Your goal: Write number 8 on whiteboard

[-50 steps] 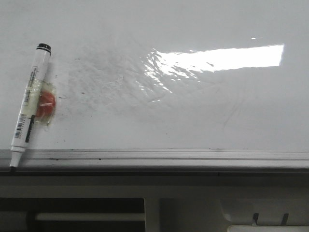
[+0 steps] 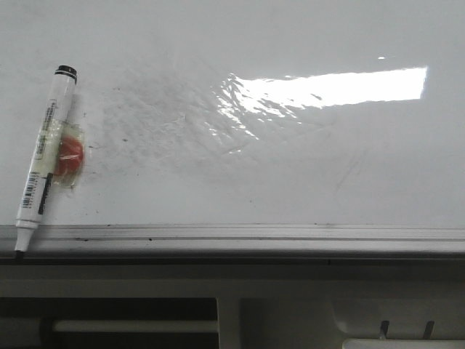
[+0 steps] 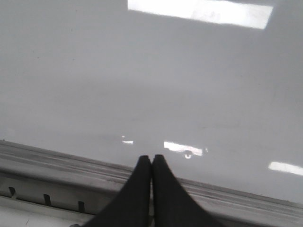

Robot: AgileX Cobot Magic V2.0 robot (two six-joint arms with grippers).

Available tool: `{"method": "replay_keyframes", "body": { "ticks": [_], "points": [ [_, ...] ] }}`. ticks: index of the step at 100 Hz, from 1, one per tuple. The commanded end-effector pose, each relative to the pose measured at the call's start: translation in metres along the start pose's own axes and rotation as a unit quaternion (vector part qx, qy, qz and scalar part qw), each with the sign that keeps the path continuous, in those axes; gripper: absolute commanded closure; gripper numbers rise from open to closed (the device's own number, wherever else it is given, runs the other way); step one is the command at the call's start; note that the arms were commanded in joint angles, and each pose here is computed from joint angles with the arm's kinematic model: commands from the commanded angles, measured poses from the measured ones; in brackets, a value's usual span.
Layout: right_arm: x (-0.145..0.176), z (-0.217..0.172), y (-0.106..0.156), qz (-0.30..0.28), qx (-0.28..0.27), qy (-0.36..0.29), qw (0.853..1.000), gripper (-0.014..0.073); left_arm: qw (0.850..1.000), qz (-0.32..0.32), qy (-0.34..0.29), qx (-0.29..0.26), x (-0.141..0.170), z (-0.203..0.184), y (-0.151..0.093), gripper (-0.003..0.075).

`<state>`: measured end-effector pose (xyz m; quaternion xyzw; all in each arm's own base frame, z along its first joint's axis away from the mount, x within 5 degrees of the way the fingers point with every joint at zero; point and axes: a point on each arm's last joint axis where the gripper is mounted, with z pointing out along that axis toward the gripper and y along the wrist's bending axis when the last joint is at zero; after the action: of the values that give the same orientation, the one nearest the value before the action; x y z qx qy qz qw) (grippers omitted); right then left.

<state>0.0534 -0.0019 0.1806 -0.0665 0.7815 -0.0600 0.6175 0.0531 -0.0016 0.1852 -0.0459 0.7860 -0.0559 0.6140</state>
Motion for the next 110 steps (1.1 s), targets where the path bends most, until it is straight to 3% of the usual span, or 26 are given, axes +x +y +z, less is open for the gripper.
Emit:
{"method": "replay_keyframes", "body": {
  "ticks": [1,28,43,48,57,65,80,93,101,110],
  "points": [
    [0.001,0.0,0.0,-0.001,0.001,-0.013,1.0,0.0638,1.0,-0.008,-0.013,0.002,0.008,0.002,0.001,0.0741],
    [-0.001,0.0,-0.003,-0.064,0.022,-0.023,0.997,0.0638,1.0,0.003,-0.014,-0.001,0.008,0.002,0.002,0.0741],
    [-0.017,-0.003,-0.002,-0.071,0.024,-0.109,0.991,0.0638,1.0,-0.001,-0.021,0.001,0.007,0.002,0.001,0.0741],
    [-0.024,-0.004,-0.002,-0.063,0.022,-0.148,0.987,0.0638,0.999,-0.039,-0.035,0.014,0.004,0.002,-0.001,0.0741],
    [-0.035,-0.008,-0.002,0.015,0.013,-0.212,0.977,0.0638,0.984,-0.165,-0.053,0.05,0.0,0.001,-0.006,0.0741],
    [-0.037,-0.01,-0.005,0.136,-0.003,-0.231,0.963,0.0638,0.954,-0.283,-0.052,0.081,-0.003,0.001,-0.01,0.0741],
    [-0.036,-0.009,-0.007,0.227,-0.013,-0.225,0.947,0.0638,0.934,-0.341,-0.052,0.095,-0.004,0.0,-0.012,0.0741],
    [-0.042,-0.013,-0.009,0.288,-0.019,-0.235,0.928,0.0638,0.902,-0.413,-0.051,0.113,-0.006,-0.001,-0.013,0.0741],
    [-0.053,-0.018,-0.011,0.291,-0.026,-0.243,0.925,0.0638,0.9,-0.415,-0.06,0.119,-0.012,-0.003,-0.014,0.0741],
    [-0.068,-0.025,-0.01,0.281,-0.043,-0.225,0.932,0.0638,0.917,-0.371,-0.079,0.127,-0.025,-0.008,-0.016,0.0741]
  ]
}}
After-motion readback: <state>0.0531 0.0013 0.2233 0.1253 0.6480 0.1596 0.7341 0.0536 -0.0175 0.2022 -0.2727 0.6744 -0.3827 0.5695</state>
